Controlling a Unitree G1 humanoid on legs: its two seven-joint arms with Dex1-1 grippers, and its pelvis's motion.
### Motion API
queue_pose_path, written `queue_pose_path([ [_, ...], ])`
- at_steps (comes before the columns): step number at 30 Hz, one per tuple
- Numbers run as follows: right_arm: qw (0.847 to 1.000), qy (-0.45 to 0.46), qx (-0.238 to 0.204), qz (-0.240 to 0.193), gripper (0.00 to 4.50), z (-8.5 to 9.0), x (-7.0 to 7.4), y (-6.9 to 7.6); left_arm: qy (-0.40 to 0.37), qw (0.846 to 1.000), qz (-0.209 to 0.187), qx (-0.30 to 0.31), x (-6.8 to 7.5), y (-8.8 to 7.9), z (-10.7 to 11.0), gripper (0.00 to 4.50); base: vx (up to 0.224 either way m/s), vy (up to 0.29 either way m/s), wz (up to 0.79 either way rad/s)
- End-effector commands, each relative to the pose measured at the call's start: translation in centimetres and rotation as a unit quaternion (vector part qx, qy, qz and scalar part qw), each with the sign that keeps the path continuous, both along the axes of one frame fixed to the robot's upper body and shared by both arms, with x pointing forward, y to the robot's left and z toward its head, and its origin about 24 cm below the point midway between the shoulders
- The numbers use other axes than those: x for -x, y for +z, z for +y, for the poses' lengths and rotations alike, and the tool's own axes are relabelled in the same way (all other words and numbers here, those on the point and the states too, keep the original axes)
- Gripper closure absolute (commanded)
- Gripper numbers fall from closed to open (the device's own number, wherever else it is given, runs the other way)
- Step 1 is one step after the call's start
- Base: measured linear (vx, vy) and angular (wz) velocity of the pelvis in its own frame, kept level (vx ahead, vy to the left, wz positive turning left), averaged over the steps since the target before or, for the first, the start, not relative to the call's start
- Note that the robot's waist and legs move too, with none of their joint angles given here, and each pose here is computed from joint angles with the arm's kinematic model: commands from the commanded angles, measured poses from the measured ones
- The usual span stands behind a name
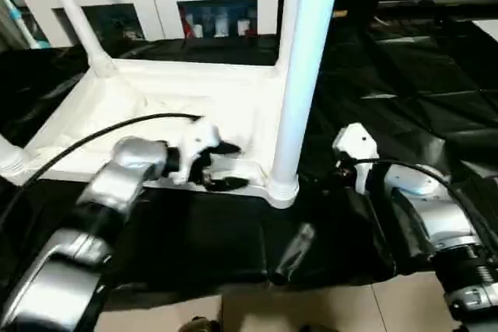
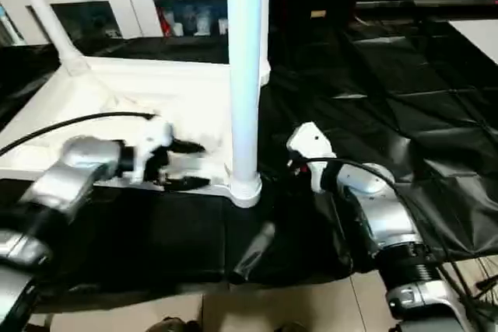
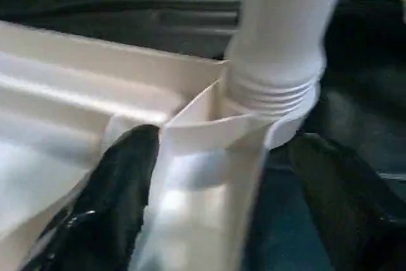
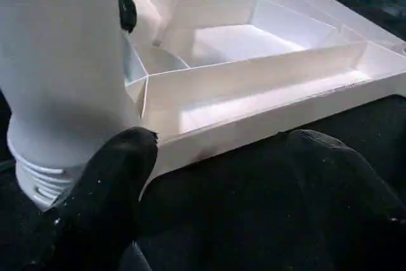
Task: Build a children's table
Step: Rotate table base
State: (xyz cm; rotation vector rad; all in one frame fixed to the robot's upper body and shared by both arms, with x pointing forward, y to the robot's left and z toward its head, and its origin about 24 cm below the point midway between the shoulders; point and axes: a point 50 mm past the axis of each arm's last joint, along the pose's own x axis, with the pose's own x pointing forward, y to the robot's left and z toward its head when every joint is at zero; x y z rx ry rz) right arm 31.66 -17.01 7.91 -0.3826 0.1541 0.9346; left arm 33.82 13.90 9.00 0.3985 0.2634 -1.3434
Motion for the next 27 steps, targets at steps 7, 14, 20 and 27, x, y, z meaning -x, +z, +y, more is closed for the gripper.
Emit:
queue_pose_path([
  [7, 0.999, 0.033, 0.019, 0.015, 0.68, 0.0, 1.1, -0.3, -0.042, 0.999, 0.021, -0.019, -0.1, -0.5, -0.5, 1.43, 0.0, 0.0, 0.0],
  [14, 0.998, 0.044, 0.032, 0.027, 0.68, -0.3, 2.3, -0.4, -0.039, 0.996, -0.012, -0.075, -0.6, -1.6, -0.8, 2.02, 0.0, 0.0, 0.0],
  [20, 0.997, 0.052, 0.041, 0.032, 0.68, -0.5, 2.9, -0.4, -0.046, 0.994, -0.019, -0.093, -0.9, -1.5, -0.5, 2.55, 0.0, 0.0, 0.0],
  [27, 0.999, 0.022, 0.021, 0.027, 0.68, -2.0, 2.5, 0.0, -0.062, 0.991, 0.001, -0.118, -0.9, -1.4, 0.5, 3.01, 0.0, 0.0, 0.0],
])
